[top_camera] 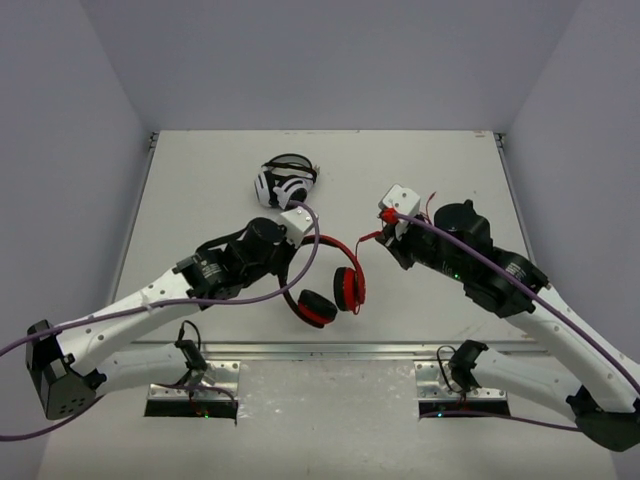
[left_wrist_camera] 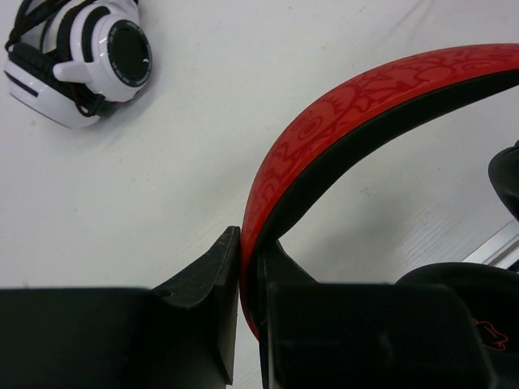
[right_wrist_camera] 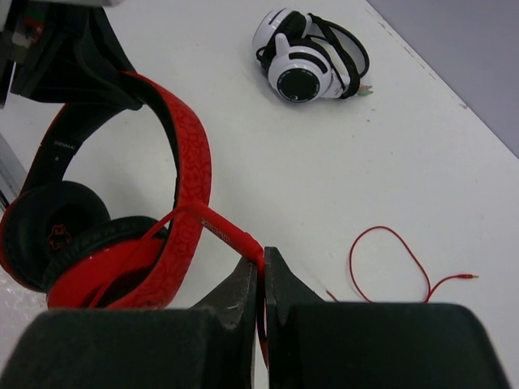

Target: Wrap the headphones

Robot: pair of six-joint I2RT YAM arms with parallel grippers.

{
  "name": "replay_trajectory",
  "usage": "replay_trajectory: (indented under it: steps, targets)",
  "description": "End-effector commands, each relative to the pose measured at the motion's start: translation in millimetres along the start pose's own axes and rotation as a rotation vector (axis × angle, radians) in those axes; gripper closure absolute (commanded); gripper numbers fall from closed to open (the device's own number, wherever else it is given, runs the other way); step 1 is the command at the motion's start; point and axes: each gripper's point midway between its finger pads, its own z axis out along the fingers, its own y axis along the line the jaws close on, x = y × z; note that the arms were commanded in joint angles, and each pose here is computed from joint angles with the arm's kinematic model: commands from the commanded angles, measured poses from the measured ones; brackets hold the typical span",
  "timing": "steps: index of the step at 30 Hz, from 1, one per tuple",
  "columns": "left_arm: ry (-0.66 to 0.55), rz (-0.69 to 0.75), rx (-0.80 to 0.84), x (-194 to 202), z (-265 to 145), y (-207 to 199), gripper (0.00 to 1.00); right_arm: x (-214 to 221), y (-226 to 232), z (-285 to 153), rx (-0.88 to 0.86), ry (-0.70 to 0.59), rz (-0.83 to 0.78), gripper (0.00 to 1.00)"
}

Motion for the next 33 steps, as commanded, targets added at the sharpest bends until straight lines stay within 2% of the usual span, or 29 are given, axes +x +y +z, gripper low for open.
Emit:
replay_trajectory:
  steps: [1,4,9,13,17,22,25,28,31,33]
  targets:
    - [-0.052,0.008,0.114,-22.1,3.5,-27.1,1.00,-27.3,-9.9,-0.4,0.044,-0.092,-0.001,0.99]
    - [-0.018,0.024,0.150,-17.0,7.8,-38.3,1.00,-33.8,-17.1,4.4,0.083,-0.113,0.002,0.99]
    - [-0.040,0.022,0.165,-20.8,1.2,-42.5,1.00,-22.3,-32.5,20.4,0.175,-0.057,0.019,0.99]
    - [-0.107,0.009,0.195,-31.6,-15.6,-43.3,1.00,-19.3,-51.0,23.8,0.281,-0.051,0.035,0.99]
    - [-0.176,0.003,0.268,-44.2,-34.3,-51.3,1.00,-22.7,-54.3,34.0,0.276,-0.038,0.039,0.99]
    - [-0.231,-0.011,0.341,-60.1,-51.8,-59.6,1.00,-20.3,-23.9,56.5,0.110,-0.063,0.081,0.99]
    - [-0.257,-0.042,0.345,-73.1,-58.9,-58.9,1.00,-21.6,-5.0,66.3,0.025,-0.130,0.145,0.99]
    - [-0.346,-0.129,0.337,-101.2,-77.4,-52.6,1.00,-21.9,22.1,69.2,-0.105,-0.228,0.185,0.98]
    - [-0.461,-0.188,0.373,-130.7,-104.4,-49.8,1.00,-30.3,43.5,62.8,-0.215,-0.368,0.222,0.86]
    - [-0.511,-0.211,0.387,-142.2,-117.8,-47.8,1.00,-34.2,56.0,59.2,-0.285,-0.424,0.245,0.82]
